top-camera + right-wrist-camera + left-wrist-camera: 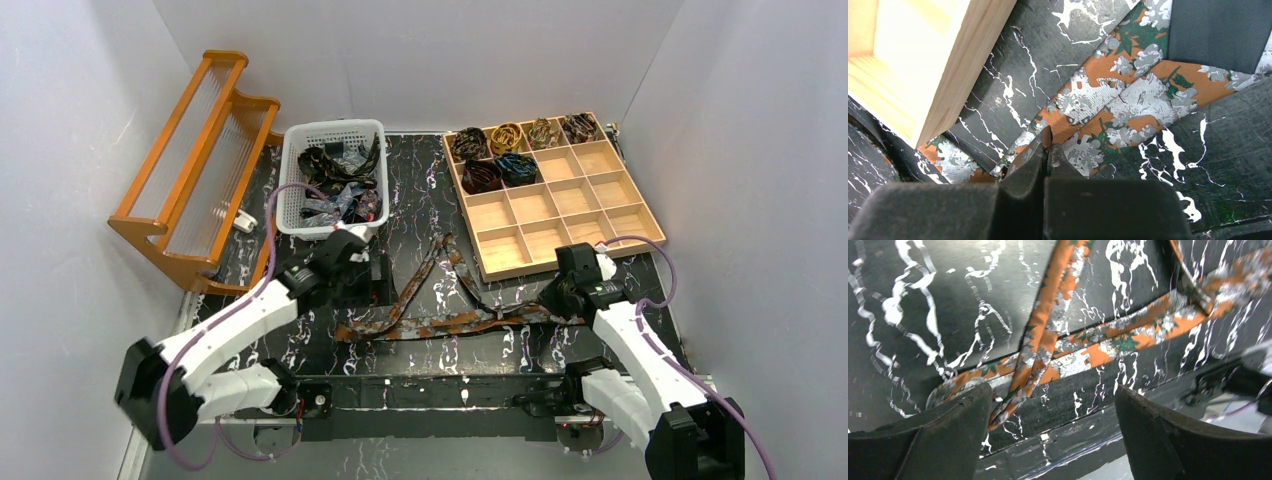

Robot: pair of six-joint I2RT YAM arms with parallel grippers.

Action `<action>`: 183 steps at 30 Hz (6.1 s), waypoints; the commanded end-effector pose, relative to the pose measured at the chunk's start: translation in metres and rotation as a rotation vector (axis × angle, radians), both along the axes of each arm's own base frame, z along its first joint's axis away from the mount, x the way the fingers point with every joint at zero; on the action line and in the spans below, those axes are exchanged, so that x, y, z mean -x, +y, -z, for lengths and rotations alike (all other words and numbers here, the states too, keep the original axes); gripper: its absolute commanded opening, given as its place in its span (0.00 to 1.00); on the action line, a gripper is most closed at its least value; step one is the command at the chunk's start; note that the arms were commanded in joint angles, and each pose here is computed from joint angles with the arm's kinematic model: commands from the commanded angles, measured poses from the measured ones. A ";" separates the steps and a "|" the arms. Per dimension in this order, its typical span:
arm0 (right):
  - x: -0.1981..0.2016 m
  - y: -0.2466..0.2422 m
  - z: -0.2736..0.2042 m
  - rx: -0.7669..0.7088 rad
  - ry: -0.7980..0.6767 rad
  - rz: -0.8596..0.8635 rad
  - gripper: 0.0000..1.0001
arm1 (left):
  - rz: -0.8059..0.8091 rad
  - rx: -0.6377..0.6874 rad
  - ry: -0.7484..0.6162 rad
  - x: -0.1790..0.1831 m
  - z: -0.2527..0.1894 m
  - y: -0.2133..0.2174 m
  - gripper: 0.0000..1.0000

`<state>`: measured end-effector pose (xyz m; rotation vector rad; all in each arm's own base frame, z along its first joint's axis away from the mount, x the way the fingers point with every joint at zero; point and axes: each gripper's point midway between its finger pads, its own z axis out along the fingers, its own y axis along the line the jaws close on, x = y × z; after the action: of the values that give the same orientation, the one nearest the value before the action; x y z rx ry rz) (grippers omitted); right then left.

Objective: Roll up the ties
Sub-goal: Flatten out the tie at the center of the board.

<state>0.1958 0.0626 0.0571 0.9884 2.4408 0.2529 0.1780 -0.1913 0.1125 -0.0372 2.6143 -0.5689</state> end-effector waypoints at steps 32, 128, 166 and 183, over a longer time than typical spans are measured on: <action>-0.017 0.002 -0.003 0.029 -0.027 -0.053 0.01 | 0.541 -0.460 -0.021 -0.043 0.094 -0.043 0.37; -0.049 -0.128 -0.039 0.297 -0.064 0.347 0.79 | 0.233 0.008 0.352 0.007 0.018 0.048 0.01; -0.024 0.273 0.008 0.070 -0.324 -1.731 0.70 | -0.301 -0.012 -0.030 -0.029 -0.027 0.090 0.90; -0.011 0.281 0.006 0.183 -0.330 -1.741 0.17 | -0.355 0.040 -0.058 -0.024 -0.029 0.091 0.90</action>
<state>0.2058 0.3329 0.0251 -1.3479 2.2665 0.5833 0.2033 -0.1040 0.1416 -0.4460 2.4782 -0.4869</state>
